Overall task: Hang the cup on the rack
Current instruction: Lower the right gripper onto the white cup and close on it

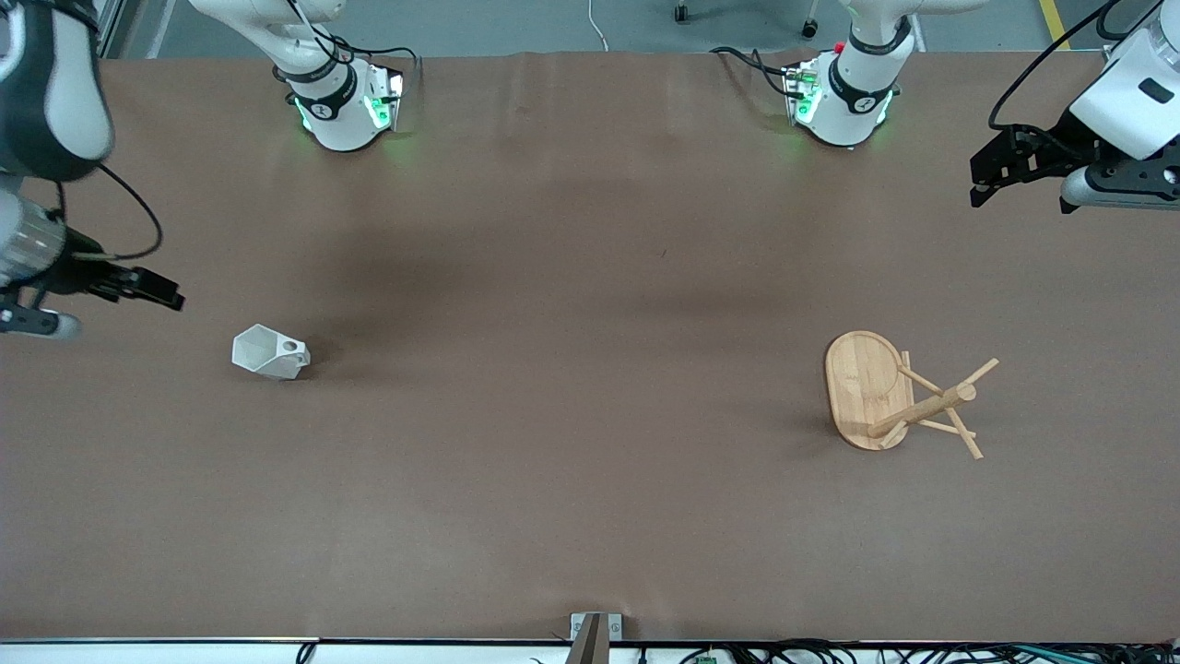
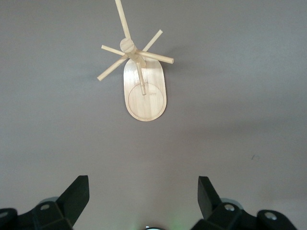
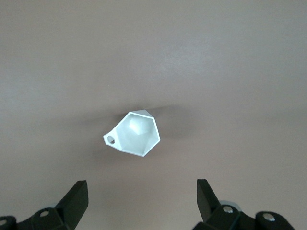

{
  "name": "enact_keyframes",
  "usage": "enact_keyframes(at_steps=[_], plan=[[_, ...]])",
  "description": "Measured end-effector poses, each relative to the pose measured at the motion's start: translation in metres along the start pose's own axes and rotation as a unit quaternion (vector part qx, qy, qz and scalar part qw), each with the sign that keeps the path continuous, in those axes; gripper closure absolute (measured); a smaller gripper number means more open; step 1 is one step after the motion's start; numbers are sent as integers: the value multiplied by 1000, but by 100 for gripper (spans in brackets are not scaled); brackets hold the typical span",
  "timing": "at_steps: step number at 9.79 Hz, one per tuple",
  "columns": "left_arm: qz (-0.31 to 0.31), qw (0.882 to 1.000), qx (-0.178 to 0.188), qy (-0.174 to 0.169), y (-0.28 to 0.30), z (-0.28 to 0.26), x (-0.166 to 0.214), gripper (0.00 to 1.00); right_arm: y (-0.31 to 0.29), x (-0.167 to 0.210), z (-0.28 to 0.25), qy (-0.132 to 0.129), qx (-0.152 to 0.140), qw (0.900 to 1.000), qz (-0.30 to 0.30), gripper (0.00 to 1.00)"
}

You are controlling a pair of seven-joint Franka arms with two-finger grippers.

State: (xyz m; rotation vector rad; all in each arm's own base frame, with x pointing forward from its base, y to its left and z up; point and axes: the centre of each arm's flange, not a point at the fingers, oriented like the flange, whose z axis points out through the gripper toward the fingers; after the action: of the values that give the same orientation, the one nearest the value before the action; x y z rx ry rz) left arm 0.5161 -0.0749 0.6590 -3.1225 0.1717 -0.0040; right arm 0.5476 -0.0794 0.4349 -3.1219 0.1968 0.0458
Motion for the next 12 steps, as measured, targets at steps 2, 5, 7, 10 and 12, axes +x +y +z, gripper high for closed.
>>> enact_keyframes(at_steps=[2,5,7,10,12], plan=[[0,1000,0,-3,0,1,0,0,2,-1,71,7,-3,999,-41,0],[1,1000,0,-6,1,3,1,0,5,0,136,15,-9,998,-61,0],[6,1000,0,-8,4,5,2,0,7,5,164,23,-12,998,-62,0],[13,1000,1,-9,11,5,1,0,18,6,190,15,-14,998,-58,2],[14,1000,1,-10,12,5,1,0,18,5,195,12,-14,998,-59,12]])
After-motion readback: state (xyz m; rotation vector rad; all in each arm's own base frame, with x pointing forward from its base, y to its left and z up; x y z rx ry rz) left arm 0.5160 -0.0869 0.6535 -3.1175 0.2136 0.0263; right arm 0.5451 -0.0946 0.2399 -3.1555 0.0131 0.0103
